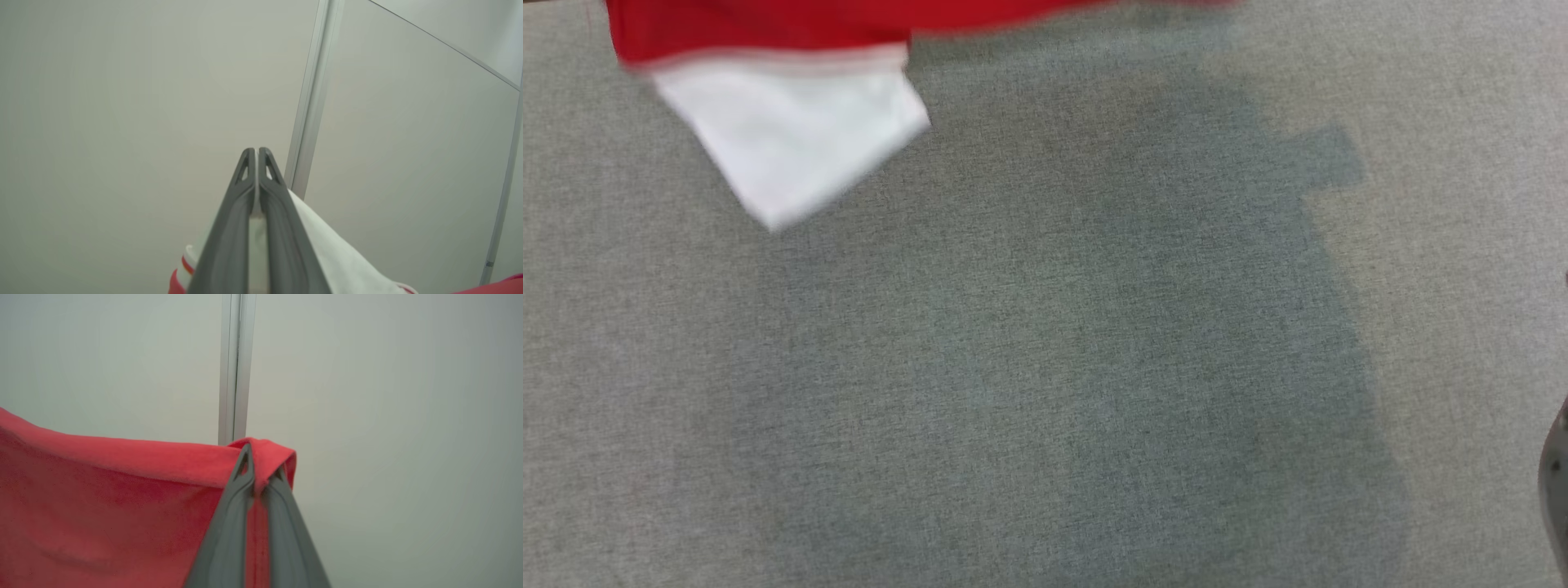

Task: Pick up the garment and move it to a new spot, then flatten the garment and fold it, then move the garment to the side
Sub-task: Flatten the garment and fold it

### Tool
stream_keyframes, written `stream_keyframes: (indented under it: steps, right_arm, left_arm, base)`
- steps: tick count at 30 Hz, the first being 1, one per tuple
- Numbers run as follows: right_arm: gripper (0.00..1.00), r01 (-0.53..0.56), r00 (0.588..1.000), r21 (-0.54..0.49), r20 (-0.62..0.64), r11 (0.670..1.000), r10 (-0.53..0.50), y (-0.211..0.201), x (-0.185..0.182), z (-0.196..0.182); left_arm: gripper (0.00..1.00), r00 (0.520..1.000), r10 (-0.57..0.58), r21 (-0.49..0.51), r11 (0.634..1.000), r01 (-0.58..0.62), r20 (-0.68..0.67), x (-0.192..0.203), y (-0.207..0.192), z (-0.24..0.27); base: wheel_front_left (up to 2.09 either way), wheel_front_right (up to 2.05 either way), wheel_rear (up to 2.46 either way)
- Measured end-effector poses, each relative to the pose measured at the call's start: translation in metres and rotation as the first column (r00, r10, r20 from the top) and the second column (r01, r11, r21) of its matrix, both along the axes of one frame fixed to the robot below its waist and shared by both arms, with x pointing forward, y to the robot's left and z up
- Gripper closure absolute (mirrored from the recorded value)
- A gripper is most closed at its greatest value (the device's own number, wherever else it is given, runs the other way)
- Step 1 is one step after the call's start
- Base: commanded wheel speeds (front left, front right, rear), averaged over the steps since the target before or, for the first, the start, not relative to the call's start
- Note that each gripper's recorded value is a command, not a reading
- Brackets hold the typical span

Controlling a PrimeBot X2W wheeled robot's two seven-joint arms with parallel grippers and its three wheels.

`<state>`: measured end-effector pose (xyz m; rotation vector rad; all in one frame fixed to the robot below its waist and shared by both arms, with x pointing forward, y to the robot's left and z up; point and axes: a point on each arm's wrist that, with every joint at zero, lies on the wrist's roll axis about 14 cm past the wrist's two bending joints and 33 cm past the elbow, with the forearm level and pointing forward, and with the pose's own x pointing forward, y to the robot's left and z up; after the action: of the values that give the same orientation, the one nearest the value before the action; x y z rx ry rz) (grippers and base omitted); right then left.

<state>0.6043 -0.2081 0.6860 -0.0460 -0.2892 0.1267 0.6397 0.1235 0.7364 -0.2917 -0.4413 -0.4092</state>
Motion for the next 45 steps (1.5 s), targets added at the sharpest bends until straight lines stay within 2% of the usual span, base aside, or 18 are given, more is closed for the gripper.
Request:
stream_keyframes:
  steps: [3,6,8,12,15,18,24,29,33,38,45]
  right_arm:
    - [1.00,0.014,0.994,-0.018,0.108,1.000,-0.012,-0.001,0.005,0.025]
    - [1.00,0.025,0.994,-0.035,0.104,0.999,-0.021,-0.002,0.013,0.018]
    - [1.00,0.018,0.998,-0.054,0.053,0.998,-0.015,0.002,0.020,-0.004]
    - [1.00,0.003,0.996,-0.049,-0.093,0.999,-0.008,0.006,0.027,-0.070]
    - [1.00,-0.004,0.975,-0.039,-0.220,0.999,-0.005,0.007,0.018,-0.125]
    - [1.00,-0.003,0.950,0.001,-0.313,1.000,0.004,0.009,0.003,-0.163]
    - [1.00,-0.010,0.870,0.081,-0.491,0.997,0.048,0.025,-0.041,-0.220]
    - [1.00,0.009,0.791,0.122,-0.608,0.993,0.067,0.028,-0.082,-0.251]
    - [1.00,0.027,0.740,0.124,-0.670,0.992,0.063,0.025,-0.108,-0.271]
    - [1.00,0.043,0.700,0.134,-0.711,0.990,0.066,0.025,-0.130,-0.292]
    - [1.00,0.073,0.662,0.111,-0.749,0.991,0.035,0.015,-0.153,-0.304]
  left_arm:
    - [1.00,0.993,0.005,0.007,1.000,-0.006,0.116,-0.005,-0.004,0.031]
    - [1.00,0.990,-0.009,0.016,1.000,0.007,0.141,-0.004,-0.012,0.027]
    - [1.00,0.992,-0.022,0.046,0.999,0.016,0.124,-0.001,-0.019,0.009]
    - [1.00,0.998,-0.031,0.059,0.998,0.034,-0.049,0.006,-0.021,-0.072]
    - [1.00,0.986,-0.040,0.061,0.997,0.050,-0.163,-0.004,-0.021,-0.124]
    - [1.00,0.963,-0.042,0.034,0.998,0.053,-0.267,-0.028,-0.016,-0.167]
    - [1.00,0.887,-0.023,0.015,0.999,0.033,-0.461,-0.099,0.001,-0.236]
    - [1.00,0.800,-0.017,-0.093,0.994,-0.049,-0.599,-0.168,0.013,-0.277]
    - [1.00,0.759,0.001,-0.112,0.989,-0.097,-0.651,-0.213,0.018,-0.292]
    - [1.00,0.677,-0.012,-0.161,0.974,-0.158,-0.736,-0.261,0.021,-0.311]
    - [1.00,0.587,-0.060,-0.211,0.959,-0.192,-0.807,-0.306,0.017,-0.317]
  base:
    - [0.00,0.00,0.00]
    - [0.00,0.00,0.00]
    - [0.00,0.00,0.00]
    - [0.00,0.00,0.00]
    - [0.00,0.00,0.00]
    - [0.00,0.00,0.00]
    - [0.00,0.00,0.00]
    - [0.00,0.00,0.00]
    - [0.00,0.00,0.00]
    - [0.00,0.00,0.00]
    - [0.00,0.00,0.00]
